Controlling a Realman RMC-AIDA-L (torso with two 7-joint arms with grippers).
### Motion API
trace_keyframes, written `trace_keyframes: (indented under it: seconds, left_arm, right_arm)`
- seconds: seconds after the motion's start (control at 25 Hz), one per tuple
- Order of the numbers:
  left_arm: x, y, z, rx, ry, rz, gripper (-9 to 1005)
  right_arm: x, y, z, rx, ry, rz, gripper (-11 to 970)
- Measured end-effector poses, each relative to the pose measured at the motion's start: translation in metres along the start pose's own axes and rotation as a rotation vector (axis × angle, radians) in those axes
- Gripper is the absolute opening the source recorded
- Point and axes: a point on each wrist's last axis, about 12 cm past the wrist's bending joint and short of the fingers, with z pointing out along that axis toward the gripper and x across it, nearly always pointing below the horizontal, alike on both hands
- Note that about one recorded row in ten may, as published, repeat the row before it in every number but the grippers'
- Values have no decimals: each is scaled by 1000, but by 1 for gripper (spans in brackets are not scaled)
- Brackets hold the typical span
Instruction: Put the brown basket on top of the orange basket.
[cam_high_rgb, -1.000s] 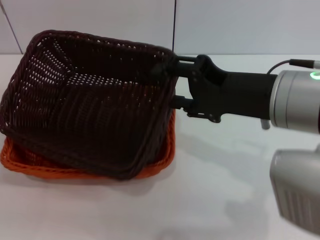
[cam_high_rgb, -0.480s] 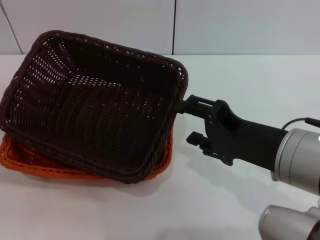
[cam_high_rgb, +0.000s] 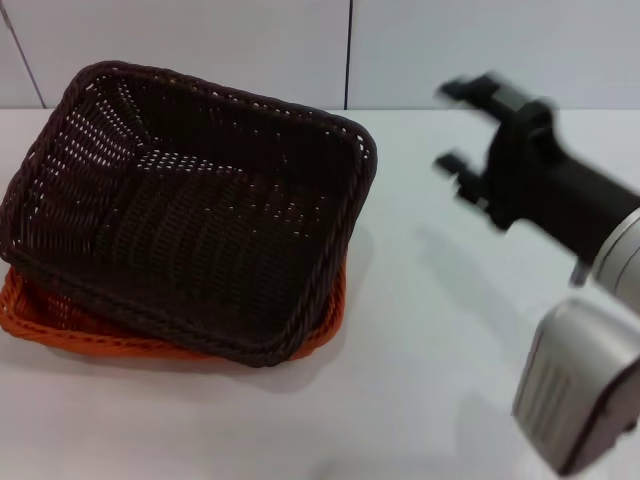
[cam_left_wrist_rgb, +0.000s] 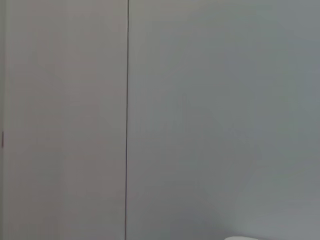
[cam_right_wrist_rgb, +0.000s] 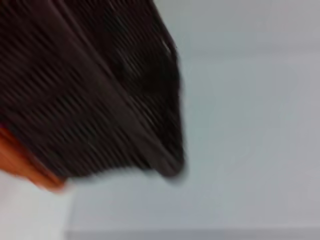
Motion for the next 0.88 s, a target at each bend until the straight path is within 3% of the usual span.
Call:
trace_keyframes:
  seconds: [0.12, 0.16, 0.24, 0.36, 0.44, 0.52, 0.56, 0.6, 0.64, 0.72, 0.76, 0.8, 0.88]
  left_arm:
    - [0, 0, 1, 1, -1, 1, 755]
    - [-1, -1, 2, 0, -3, 1, 755]
    - [-1, -1, 2, 0, -3, 2, 755]
    - [-2, -4, 5, 7, -7, 3, 755]
    - [-2, -4, 5, 6, -7, 3, 755]
    - [-2, -4, 6, 7, -9, 3, 755]
    - [-3, -4, 6, 7, -16, 2, 755]
    - [-3, -4, 6, 7, -16, 2, 755]
    - [-4, -5, 7, 8, -23, 1, 755]
    - [-6, -6, 8, 11, -36, -1, 755]
    - [-6, -6, 8, 11, -36, -1, 755]
    - [-7, -7, 9, 9, -42, -3, 755]
    - [-7, -7, 9, 9, -42, -3, 755]
  right_arm:
    - [16, 1, 4, 113, 133, 32, 717]
    - [27, 4, 8, 199, 216, 75, 717]
    - [33, 5, 11, 238, 247, 98, 716]
    - [55, 16, 16, 407, 367, 231, 716]
    - [59, 22, 14, 444, 389, 279, 716]
    - [68, 33, 7, 534, 413, 410, 716]
    - [80, 47, -2, 614, 429, 536, 716]
    - [80, 47, -2, 614, 429, 536, 716]
    - [88, 56, -10, 673, 435, 624, 716]
    - [102, 77, -27, 775, 428, 803, 716]
    - [113, 100, -45, 859, 393, 970, 716]
    - [113, 100, -45, 859, 393, 970, 716]
    - [125, 124, -64, 928, 327, 1137, 716]
